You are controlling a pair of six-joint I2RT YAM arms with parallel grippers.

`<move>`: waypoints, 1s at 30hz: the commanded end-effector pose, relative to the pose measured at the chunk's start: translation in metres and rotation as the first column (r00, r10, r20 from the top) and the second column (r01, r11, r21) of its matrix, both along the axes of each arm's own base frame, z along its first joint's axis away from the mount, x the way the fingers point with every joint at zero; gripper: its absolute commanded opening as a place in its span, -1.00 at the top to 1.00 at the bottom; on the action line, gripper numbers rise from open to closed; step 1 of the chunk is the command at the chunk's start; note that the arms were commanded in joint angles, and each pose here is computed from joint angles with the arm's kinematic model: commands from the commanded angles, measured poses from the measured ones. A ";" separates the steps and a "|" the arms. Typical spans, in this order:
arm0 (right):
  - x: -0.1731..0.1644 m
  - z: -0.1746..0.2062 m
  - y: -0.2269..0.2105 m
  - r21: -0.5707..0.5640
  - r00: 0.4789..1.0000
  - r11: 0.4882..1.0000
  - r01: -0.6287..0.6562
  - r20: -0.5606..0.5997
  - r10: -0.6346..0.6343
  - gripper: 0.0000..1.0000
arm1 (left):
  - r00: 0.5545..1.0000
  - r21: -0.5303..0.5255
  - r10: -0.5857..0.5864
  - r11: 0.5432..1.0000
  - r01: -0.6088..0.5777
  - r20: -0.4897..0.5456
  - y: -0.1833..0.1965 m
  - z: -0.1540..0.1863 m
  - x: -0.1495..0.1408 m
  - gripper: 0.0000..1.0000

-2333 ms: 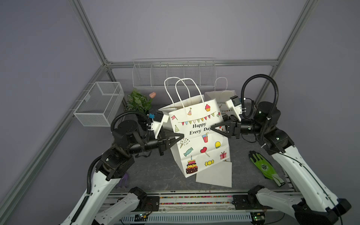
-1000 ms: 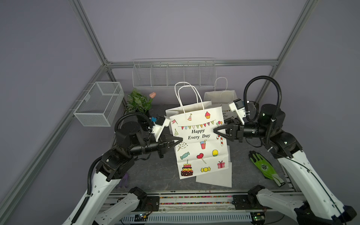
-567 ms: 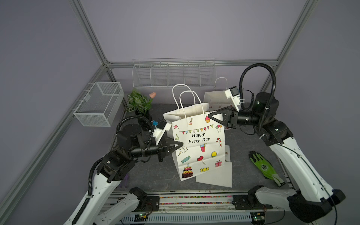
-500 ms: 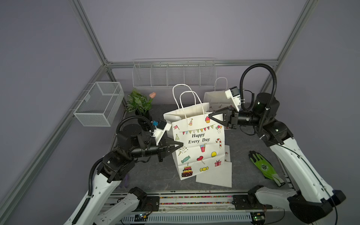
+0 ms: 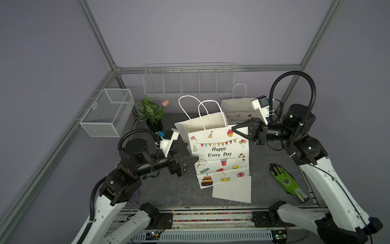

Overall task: Put away the paper bag
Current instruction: Press the paper bag.

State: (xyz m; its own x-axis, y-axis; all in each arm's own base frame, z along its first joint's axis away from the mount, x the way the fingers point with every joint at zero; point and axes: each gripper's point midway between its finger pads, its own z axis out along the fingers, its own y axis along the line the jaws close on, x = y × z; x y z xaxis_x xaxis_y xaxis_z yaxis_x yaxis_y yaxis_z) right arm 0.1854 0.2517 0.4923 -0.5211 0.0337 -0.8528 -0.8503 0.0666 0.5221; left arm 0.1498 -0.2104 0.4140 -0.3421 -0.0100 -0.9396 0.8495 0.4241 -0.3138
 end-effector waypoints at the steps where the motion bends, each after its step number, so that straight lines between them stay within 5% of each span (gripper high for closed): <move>1: -0.027 0.021 -0.014 0.024 0.995 0.998 -0.064 0.079 0.062 0.86 | 0.967 -0.053 0.228 0.973 -0.223 0.115 0.035 0.027 0.013 -0.99; 6: -0.047 0.037 -0.025 0.034 0.987 0.992 -0.123 0.111 0.119 0.86 | 0.883 -0.161 0.429 0.901 -0.403 0.189 0.073 0.048 0.018 -0.99; 9: -0.055 0.045 -0.028 0.040 0.982 0.989 -0.144 0.129 0.138 0.87 | 0.885 -0.144 0.422 0.905 -0.400 0.196 0.069 0.046 0.022 -0.99; 17: -0.067 0.053 -0.030 0.050 0.975 0.984 -0.174 0.151 0.164 0.87 | 0.981 -0.138 0.102 0.987 -0.079 0.166 0.011 0.050 0.015 -0.99; 24: -0.062 0.052 -0.031 0.048 0.978 0.987 -0.156 0.150 0.147 0.87 | 0.976 -0.173 -0.150 0.969 0.177 0.159 -0.011 0.063 -0.004 -1.00; 30: -0.035 0.043 -0.030 0.028 0.990 0.997 -0.074 0.122 0.070 0.87 | 0.967 -0.161 -0.204 0.960 0.228 0.153 -0.011 0.057 -0.018 -0.65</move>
